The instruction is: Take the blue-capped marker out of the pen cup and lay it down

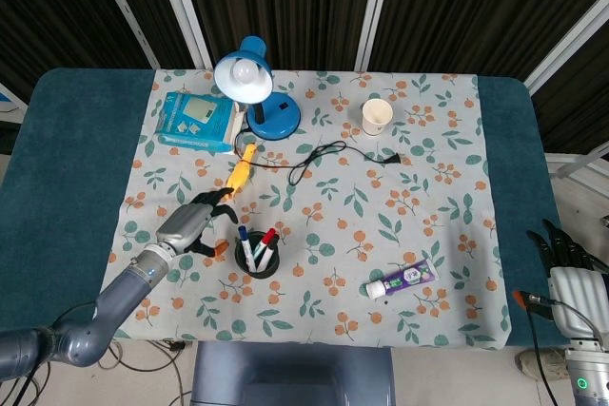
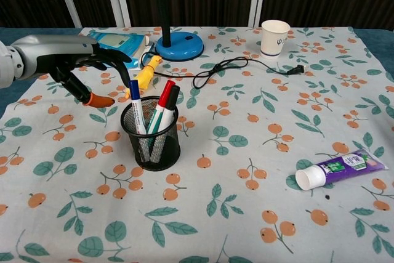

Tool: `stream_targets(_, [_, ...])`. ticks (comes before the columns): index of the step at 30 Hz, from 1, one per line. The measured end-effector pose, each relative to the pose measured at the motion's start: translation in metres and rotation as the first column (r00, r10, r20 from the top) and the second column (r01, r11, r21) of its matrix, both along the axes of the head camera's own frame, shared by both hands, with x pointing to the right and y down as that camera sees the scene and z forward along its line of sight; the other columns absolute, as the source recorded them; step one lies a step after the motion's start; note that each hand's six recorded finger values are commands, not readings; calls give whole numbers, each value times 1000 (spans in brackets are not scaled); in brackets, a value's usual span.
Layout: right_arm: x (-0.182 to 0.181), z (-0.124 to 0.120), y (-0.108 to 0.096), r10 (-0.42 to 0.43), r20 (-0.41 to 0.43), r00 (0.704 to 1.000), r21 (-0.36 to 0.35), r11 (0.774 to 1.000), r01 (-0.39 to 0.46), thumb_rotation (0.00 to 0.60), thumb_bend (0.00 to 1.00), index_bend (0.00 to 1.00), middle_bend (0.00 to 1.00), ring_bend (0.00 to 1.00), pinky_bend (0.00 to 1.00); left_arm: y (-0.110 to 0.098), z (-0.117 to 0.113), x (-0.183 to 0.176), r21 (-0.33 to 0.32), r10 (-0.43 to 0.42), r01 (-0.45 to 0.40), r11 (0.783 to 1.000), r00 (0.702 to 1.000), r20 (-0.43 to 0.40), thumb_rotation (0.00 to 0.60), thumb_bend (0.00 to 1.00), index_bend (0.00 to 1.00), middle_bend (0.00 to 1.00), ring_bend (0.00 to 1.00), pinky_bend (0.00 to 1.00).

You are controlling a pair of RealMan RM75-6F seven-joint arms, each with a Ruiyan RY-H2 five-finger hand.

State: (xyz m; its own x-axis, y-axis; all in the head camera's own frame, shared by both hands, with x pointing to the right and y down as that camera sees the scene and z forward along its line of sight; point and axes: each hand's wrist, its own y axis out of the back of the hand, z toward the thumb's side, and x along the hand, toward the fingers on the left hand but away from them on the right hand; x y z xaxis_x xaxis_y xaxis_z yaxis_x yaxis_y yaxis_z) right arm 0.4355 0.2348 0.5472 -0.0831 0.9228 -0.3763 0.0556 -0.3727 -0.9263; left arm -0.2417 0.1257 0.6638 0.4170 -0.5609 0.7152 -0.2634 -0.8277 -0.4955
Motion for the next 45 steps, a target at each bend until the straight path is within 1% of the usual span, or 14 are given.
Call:
stream_targets(6, [0,0,0,1,0,1000,1,1000,-1,600,181,163,53,98,182,0,2,10,-6,3,-3,1000,1000,-15,600,341,393,5,0,0])
stream_targets(12, [-1,0,0,-2,1,1000,0,1000,2,600,182,163,53,99,182,1,1,18,-4,17,-17,1000,1000,-25,600,361,435,12,0,0])
stream_targets(16, [0,0,0,-1,2,1000,0,1000,1,600,181,163,53,98,182,4,2,19,-27,17,-18,999,1000,-26,600,362,450,17,0,0])
stream_targets(21, [0,0,0,-2,2,1000,0,1000,2,600,182,163,53,98,182,2,4,16,-27,15,-15,1000,1000,-10,600,362,452,19,0,0])
stream_targets(36, [0,0,0,2,1,1000,-2,1000,-2,600,181,163,53,99,182,-1,4,25,-23,18,-18,1000,1000,-13,600,362,453,19,0,0])
stream_targets(45, [0,0,0,6,2,1000,-2,1000,-6,600,183,163,53,98,182,3,2,31,-21,39,-39,999,999,-12,600,362,462,19,0,0])
